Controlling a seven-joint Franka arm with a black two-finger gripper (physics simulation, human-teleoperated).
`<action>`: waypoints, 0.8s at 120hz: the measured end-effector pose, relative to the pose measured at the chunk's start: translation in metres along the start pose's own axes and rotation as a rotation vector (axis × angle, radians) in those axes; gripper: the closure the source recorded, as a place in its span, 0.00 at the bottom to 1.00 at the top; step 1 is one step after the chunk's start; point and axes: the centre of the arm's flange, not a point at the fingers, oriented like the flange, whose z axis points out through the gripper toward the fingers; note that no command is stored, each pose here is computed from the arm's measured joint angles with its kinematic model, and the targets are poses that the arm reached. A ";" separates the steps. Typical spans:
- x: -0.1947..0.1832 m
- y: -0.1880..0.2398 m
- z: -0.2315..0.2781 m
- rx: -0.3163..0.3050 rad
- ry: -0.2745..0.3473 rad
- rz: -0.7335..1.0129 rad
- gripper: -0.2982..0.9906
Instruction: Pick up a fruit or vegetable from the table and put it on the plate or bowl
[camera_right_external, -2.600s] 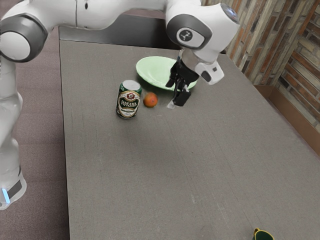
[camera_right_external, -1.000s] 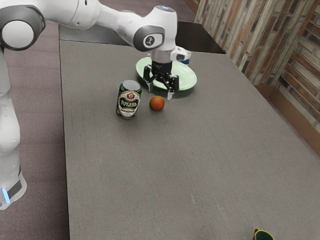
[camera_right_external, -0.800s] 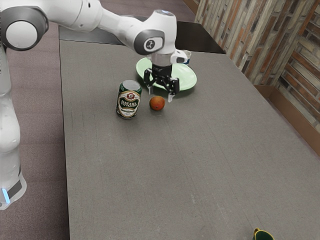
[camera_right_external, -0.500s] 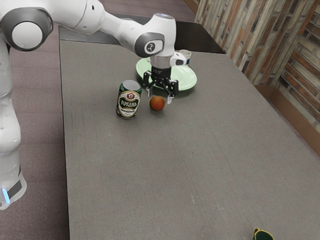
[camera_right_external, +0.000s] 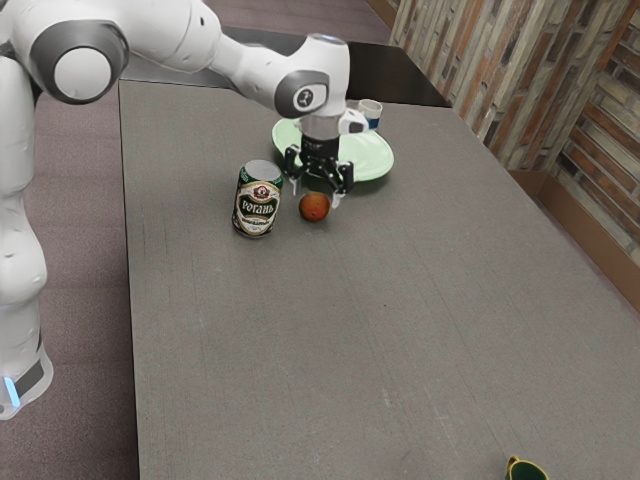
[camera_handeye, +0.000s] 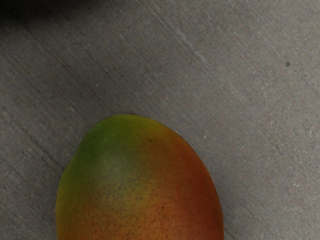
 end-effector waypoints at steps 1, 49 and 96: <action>0.000 0.000 0.000 0.000 -0.001 0.000 0.23; 0.000 0.003 0.016 0.004 -0.028 0.005 0.23; 0.006 -0.005 0.028 0.007 -0.042 -0.011 0.38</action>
